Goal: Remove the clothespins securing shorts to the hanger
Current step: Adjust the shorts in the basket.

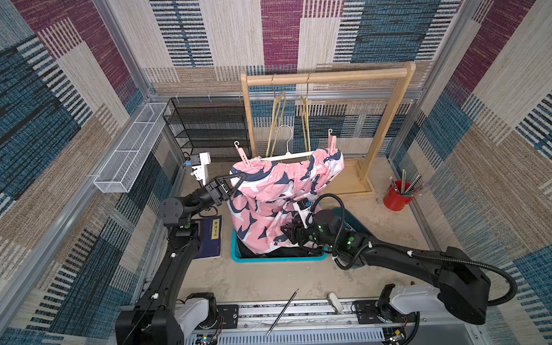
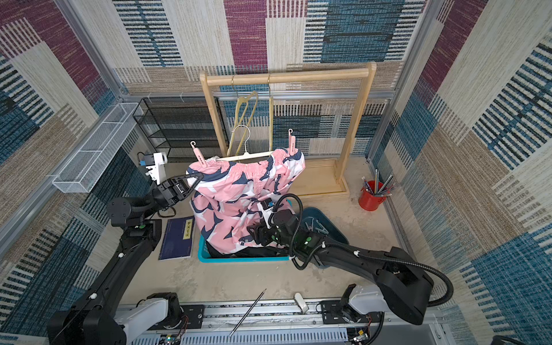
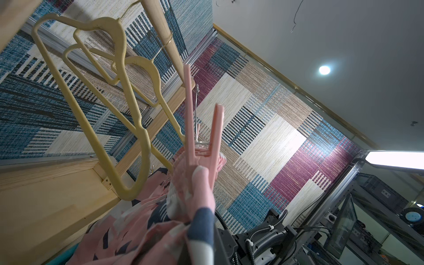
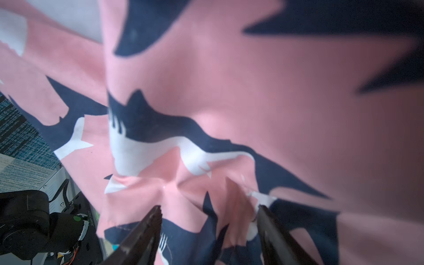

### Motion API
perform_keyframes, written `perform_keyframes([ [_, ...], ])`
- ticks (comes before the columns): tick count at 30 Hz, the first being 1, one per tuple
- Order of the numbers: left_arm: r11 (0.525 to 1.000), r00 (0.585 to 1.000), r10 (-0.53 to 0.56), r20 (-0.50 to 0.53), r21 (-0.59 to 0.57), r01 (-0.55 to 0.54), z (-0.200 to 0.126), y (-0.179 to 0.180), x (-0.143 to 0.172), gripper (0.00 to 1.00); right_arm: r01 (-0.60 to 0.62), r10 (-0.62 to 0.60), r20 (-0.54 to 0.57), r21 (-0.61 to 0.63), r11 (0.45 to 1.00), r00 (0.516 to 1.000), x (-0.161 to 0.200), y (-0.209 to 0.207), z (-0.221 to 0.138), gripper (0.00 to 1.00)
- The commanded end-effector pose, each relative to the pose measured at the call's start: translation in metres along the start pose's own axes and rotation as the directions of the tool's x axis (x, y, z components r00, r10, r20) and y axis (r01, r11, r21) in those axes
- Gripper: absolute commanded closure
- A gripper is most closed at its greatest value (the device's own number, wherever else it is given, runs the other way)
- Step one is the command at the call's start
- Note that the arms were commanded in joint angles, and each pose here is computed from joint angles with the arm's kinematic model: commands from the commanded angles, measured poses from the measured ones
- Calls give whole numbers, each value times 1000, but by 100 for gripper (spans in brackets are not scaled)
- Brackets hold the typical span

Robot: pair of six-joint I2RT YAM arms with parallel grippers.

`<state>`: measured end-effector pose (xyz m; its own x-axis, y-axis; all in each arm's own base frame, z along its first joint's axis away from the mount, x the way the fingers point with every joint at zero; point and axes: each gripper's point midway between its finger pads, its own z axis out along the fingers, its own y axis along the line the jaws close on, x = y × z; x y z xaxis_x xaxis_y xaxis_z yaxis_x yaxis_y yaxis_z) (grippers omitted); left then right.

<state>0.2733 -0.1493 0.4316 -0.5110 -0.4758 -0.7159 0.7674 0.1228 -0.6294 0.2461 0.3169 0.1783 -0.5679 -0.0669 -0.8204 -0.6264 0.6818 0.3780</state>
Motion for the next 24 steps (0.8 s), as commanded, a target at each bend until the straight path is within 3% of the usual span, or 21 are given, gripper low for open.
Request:
perform_keyframes([
  [1,999,998,43,37,24,-44,0,-9,-8,100,-50,53,-34,91,995,998,13,-18,-14,32],
  [4,999,998,45,35,26,-46,0,-10,-8,100,-81,91,-38,207,975,995,18,-43,-31,32],
  [10,999,999,42,32,28,-43,1,-10,-8,100,-188,179,56,314,931,982,-4,-96,-72,32],
  [15,999,999,44,30,30,-45,1,-11,-9,100,-239,253,28,442,865,967,0,-148,-91,31],
  [19,999,999,44,29,30,-45,1,-11,-9,100,-278,300,31,473,836,954,6,-173,-96,31],
  [24,999,999,44,28,23,-44,1,-9,-8,100,-265,300,-14,426,865,954,15,-177,-85,32],
])
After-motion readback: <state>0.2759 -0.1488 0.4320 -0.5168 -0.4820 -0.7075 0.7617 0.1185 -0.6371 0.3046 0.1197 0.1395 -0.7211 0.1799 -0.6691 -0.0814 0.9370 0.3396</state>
